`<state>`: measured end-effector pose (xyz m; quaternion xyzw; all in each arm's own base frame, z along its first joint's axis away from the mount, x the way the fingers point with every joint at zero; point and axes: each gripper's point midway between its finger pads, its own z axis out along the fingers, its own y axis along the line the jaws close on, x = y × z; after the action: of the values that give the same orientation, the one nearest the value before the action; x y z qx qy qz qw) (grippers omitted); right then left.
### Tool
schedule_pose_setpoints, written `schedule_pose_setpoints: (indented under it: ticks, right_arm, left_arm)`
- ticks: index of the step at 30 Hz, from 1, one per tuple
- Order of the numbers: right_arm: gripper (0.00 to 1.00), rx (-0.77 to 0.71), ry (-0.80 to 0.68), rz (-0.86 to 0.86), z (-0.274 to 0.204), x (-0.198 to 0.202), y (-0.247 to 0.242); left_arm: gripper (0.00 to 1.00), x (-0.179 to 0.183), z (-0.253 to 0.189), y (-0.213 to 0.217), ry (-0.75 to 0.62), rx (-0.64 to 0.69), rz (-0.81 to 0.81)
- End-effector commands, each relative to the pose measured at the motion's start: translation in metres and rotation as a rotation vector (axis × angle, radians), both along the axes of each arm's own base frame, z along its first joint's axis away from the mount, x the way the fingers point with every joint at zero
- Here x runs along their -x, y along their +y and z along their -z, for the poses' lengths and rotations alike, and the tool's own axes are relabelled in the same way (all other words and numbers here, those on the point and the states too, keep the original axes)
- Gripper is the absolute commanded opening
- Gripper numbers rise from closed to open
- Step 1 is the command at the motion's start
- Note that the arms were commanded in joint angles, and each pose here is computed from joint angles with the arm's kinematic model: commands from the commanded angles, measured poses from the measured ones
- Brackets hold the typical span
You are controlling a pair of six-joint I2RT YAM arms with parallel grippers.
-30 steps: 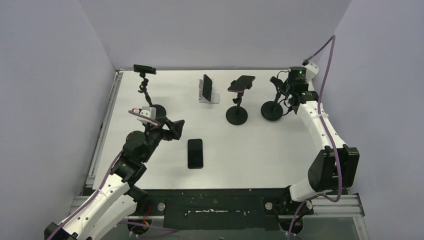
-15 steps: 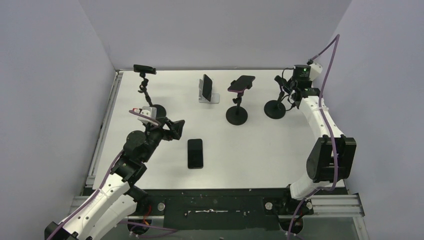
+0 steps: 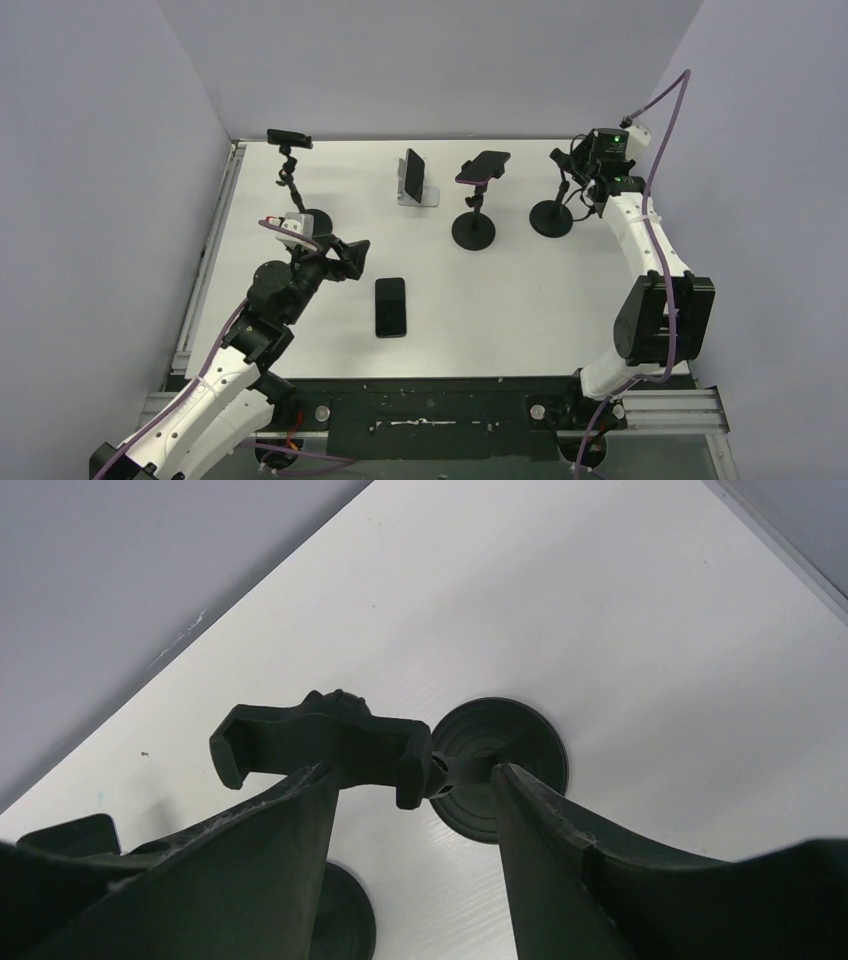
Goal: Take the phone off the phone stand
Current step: Place the phone stand at the center of the board, then move the phone stand with the phone to the center of the board.
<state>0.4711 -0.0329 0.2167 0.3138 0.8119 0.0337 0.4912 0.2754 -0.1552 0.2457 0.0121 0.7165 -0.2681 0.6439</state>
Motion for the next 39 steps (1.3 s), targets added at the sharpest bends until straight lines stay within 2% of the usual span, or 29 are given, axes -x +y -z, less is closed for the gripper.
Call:
schedule_pose_setpoints:
  ticks: [1, 5, 8, 12, 17, 21, 25, 28, 31, 34, 39]
  right_arm:
    - [0.61, -0.003, -0.138, -0.019, -0.057, 0.003, 0.003]
    - [0.67, 0.025, -0.184, -0.021, -0.084, 0.023, 0.009]
    - [0.68, 0.072, -0.233, -0.068, -0.107, 0.045, 0.034]
    - [0.75, 0.076, -0.346, -0.236, -0.132, 0.085, 0.080]
    - [0.76, -0.067, -0.340, -0.475, -0.115, 0.126, 0.129]
    - [0.77, -0.173, -0.315, -0.537, -0.094, 0.152, 0.144]
    - [0.77, -0.275, -0.333, -0.521, -0.083, 0.154, 0.150]
    - [0.76, -0.367, -0.382, -0.538, -0.096, 0.144, 0.163]
    - [0.78, -0.452, -0.402, -0.485, -0.107, 0.127, 0.167]
    - [0.82, -0.509, -0.337, -0.430, -0.107, 0.110, 0.170]
    - [0.83, -0.612, -0.216, -0.368, -0.084, 0.090, 0.179]
  left_arm:
    - [0.81, 0.001, -0.025, -0.004, -0.059, 0.029, 0.018]
    - [0.80, 0.001, -0.025, -0.003, -0.057, 0.028, 0.018]
    - [0.81, 0.001, -0.023, -0.004, -0.052, 0.027, 0.019]
    - [0.83, -0.001, -0.020, -0.008, -0.031, 0.024, 0.034]
    - [0.89, -0.001, -0.016, -0.018, -0.013, 0.058, 0.072]
    - [0.94, 0.001, -0.019, -0.026, -0.002, 0.135, 0.094]
    - [0.94, 0.003, -0.020, -0.034, 0.015, 0.174, 0.133]
    - [0.94, 0.007, -0.020, -0.041, 0.019, 0.165, 0.177]
    - [0.94, 0.008, -0.020, -0.041, 0.000, 0.157, 0.176]
    - [0.94, 0.005, -0.015, -0.040, 0.008, 0.145, 0.161]
    - [0.94, 0.002, -0.007, -0.042, 0.036, 0.132, 0.160]
